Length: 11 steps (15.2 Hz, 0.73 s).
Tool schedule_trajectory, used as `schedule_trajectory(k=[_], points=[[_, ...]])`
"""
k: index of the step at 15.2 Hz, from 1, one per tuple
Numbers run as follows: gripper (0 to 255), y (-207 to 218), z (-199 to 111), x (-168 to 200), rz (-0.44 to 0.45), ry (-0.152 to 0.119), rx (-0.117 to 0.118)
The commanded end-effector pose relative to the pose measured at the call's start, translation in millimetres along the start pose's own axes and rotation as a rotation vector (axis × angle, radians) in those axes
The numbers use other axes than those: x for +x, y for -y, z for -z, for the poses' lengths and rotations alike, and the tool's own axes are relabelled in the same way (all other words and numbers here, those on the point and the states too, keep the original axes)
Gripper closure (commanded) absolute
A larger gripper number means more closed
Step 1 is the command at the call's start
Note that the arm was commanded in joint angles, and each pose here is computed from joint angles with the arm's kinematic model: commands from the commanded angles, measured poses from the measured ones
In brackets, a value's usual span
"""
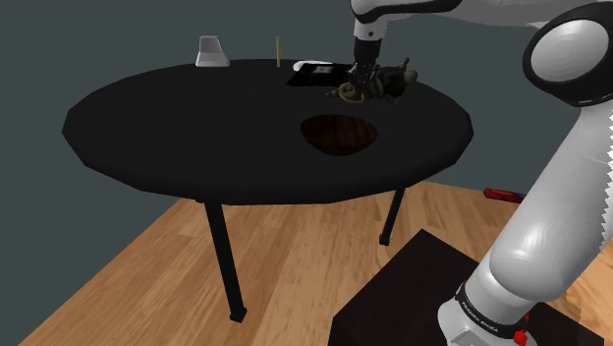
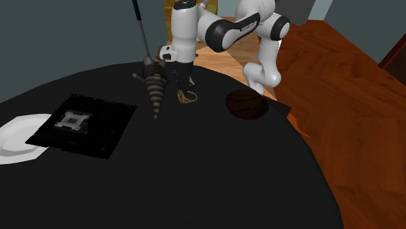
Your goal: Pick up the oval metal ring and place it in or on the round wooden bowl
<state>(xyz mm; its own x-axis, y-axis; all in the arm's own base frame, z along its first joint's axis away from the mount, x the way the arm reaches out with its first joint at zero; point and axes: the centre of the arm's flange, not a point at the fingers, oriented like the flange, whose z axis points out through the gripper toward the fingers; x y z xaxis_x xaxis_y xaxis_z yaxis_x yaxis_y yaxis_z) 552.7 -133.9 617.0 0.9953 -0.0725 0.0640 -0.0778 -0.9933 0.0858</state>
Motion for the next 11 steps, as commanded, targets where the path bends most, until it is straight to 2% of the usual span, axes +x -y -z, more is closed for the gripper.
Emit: schedule_trajectory(k=[1, 11], points=[[255, -0.4, 10.8, 1.0, 0.000, 0.000, 0.000], [255, -4.9, 63.3, 4.4, 0.000, 0.000, 0.000]])
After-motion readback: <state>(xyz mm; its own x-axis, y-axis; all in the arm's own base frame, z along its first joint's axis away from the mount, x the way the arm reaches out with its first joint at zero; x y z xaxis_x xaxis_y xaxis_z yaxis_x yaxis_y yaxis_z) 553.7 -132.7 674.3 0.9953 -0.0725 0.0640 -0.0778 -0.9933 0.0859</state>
